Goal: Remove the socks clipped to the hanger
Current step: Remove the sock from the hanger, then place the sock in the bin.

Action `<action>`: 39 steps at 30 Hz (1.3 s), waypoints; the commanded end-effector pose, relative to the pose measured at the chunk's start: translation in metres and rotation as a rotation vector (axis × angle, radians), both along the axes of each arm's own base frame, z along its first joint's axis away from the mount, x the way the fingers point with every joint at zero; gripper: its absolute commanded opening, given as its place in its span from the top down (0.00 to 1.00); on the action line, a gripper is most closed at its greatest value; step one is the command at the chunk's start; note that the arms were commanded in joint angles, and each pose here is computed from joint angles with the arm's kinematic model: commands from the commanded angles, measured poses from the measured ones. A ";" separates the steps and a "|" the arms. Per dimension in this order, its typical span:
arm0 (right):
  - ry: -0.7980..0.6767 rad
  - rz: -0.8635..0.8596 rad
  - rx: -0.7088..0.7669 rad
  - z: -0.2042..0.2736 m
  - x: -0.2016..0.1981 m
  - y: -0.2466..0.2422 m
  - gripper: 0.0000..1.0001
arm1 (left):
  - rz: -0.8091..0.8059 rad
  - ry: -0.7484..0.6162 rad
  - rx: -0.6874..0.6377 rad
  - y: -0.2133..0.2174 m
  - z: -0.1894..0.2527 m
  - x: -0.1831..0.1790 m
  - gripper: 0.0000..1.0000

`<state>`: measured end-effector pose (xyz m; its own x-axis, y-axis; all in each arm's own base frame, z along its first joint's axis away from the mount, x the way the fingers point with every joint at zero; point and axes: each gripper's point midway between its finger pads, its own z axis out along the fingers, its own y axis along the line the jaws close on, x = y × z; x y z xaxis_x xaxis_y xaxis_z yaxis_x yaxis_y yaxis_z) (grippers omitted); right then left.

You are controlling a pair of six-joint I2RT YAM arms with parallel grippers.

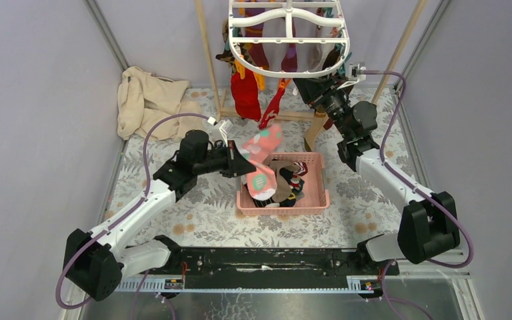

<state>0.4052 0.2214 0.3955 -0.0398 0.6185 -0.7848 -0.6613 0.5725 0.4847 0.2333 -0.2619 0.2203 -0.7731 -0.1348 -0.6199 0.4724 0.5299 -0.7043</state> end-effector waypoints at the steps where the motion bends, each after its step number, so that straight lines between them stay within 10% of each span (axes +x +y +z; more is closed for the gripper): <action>1: -0.091 -0.059 -0.025 0.043 -0.015 -0.015 0.87 | -0.007 -0.027 -0.002 -0.001 -0.001 0.007 1.00; 16: 0.071 -0.041 -0.213 0.006 -0.034 -0.018 0.48 | -0.131 0.037 -0.024 -0.054 -0.009 -0.003 1.00; 39: 0.149 -0.208 -0.358 -0.030 -0.078 -0.068 0.37 | -0.173 -0.139 -0.091 -0.088 0.092 -0.047 1.00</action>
